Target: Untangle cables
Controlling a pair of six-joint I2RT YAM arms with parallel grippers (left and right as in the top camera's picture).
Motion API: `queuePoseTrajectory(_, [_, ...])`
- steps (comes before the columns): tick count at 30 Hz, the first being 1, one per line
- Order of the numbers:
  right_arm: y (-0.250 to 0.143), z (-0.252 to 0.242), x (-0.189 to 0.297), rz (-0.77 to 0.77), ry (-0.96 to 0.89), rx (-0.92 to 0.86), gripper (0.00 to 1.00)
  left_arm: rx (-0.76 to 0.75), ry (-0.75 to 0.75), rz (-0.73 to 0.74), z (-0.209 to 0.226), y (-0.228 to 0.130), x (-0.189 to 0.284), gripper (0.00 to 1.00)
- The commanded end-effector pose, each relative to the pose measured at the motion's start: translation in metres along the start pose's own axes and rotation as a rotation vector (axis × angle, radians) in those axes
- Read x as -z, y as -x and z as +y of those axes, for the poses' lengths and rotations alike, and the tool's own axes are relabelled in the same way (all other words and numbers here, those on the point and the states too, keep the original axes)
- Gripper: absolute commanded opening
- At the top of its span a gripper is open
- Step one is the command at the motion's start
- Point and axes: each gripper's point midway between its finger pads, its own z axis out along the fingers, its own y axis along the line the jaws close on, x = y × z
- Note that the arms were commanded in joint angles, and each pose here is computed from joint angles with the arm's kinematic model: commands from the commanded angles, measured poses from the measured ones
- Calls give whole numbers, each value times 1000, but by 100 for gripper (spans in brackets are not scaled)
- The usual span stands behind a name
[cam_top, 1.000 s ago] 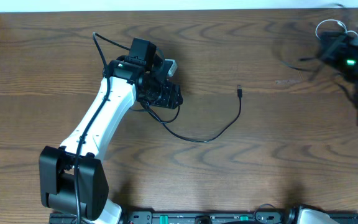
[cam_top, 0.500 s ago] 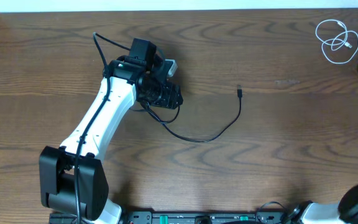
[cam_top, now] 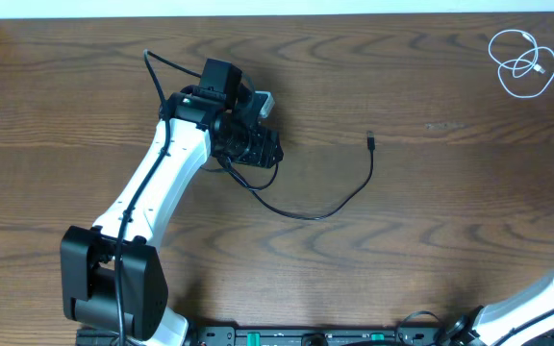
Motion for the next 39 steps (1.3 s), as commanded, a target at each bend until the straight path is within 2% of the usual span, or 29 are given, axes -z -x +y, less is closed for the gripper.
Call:
queuePoseTrajectory(1, [-3,-17,-7,1,-43,-30,25,-9,-7,-23,-5,3,7,65])
queuePoseTrajectory(2, [-5,-20,-7,10,-51,-32,62,-9,-7,-23,-5,3,7,64])
queuePoseTrajectory(3, [-6,-20,-7,12,-53,-33,86,-9,-7,-23,-5,3,7,65])
queuePoseTrajectory(4, [-6,-19,-7,14,-49,-33,99,-9,-7,-23,-5,3,7,65])
queuePoseTrajectory(11, [-2,30,16,85,135,17,99,-10,-7,-24,-5,3,7,65])
queuePoseTrajectory(16, [8,67,67,120,161,112,99,-31,-9,-73,-7,16,12,65])
queuePoseTrajectory(20, [25,86,107,89,159,137,99,-53,-12,-128,-15,29,28,65])
queuePoseTrajectory(23, [20,112,135,124,231,148,99,-74,-13,-184,-22,35,48,64])
queuePoseTrajectory(25, [6,134,150,185,324,181,99,-58,-7,-217,-23,37,60,65])
queuePoseTrajectory(27, [-13,156,162,254,432,223,99,32,36,-261,-10,39,77,65])
queuePoseTrajectory(30, [-45,174,168,349,490,233,99,102,61,-277,8,34,92,64])
queuePoseTrajectory(34, [-132,210,179,531,578,390,99,315,155,-260,60,18,106,64])
queuePoseTrajectory(35, [-165,221,185,597,613,442,96,367,169,-268,76,14,112,65])
queuePoseTrajectory(36, [-177,224,188,623,624,457,95,384,174,-273,81,13,115,65])
queuePoseTrajectory(39, [-246,244,205,766,680,514,92,442,193,-293,101,10,125,65])
